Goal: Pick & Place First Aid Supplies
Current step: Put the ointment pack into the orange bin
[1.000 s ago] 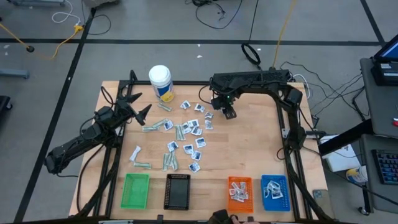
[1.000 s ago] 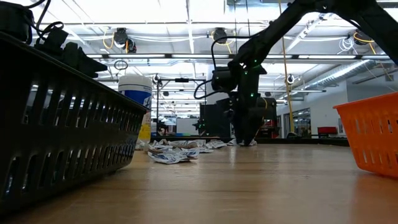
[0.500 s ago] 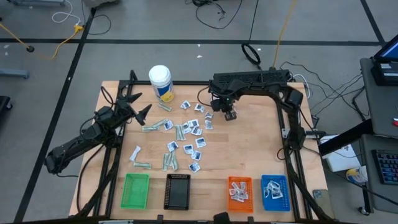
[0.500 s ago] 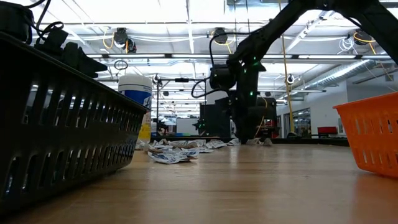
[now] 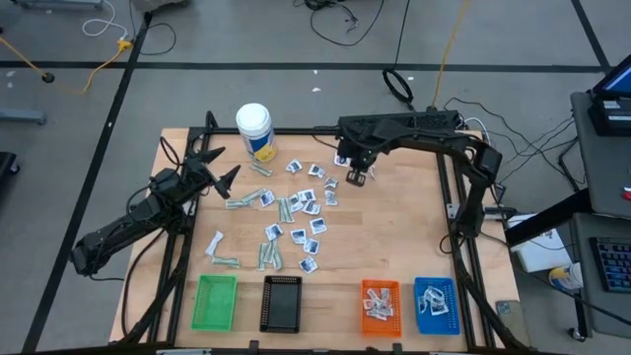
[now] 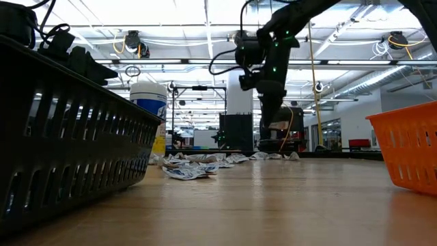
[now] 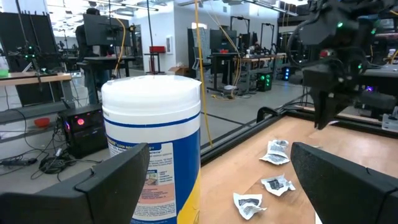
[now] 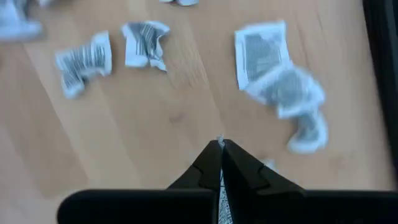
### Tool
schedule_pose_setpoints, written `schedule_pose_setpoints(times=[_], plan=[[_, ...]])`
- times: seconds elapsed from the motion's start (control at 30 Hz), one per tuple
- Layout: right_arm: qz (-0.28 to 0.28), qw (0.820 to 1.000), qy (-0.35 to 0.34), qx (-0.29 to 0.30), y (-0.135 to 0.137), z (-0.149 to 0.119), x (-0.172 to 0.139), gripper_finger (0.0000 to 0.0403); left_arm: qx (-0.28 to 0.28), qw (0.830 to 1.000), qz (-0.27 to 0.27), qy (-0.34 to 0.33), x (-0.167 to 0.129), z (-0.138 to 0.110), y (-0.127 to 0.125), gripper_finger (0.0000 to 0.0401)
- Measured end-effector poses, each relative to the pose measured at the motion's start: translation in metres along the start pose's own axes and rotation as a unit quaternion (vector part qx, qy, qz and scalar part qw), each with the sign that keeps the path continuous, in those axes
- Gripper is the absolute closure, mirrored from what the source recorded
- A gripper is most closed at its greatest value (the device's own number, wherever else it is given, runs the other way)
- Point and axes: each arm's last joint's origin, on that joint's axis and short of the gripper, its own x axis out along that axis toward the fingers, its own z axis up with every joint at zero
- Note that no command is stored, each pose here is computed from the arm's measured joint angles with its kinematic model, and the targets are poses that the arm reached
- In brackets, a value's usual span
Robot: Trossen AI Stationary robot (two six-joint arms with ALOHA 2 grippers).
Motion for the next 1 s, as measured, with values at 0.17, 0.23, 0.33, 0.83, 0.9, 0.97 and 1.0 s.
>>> schedule_pose_setpoints(times=[0.17,0.23,0.33,0.83,0.9,0.97,1.0], plan=[[0.003,0.982,0.002,0.190,0.010,-0.005,-0.015,0.0401,0.000,1.000,0.000,0.000,0.000,0.000,0.000,0.0004],[0.004,0.966,0.013,0.258,0.019,-0.009,-0.021,0.0401,0.000,1.000,0.000,0.000,0.000,0.000,0.000,0.0004],[0.003,0.943,0.033,0.330,0.039,-0.016,-0.031,0.0402,0.000,1.000,0.000,0.000,0.000,0.000,0.000,0.0004],[0.034,0.893,0.075,0.442,0.220,-0.089,-0.079,0.0402,0.000,1.000,0.000,0.000,0.000,0.000,0.000,0.0004],[0.034,0.887,0.075,0.454,0.240,-0.104,-0.085,0.0402,0.000,1.000,0.000,0.000,0.000,0.000,0.000,0.0004],[0.032,0.880,0.068,0.468,0.256,-0.119,-0.089,0.0402,0.000,1.000,0.000,0.000,0.000,0.000,0.000,0.0004],[0.032,0.877,0.064,0.476,0.263,-0.126,-0.092,0.0402,0.000,1.000,0.000,0.000,0.000,0.000,0.000,0.0004]])
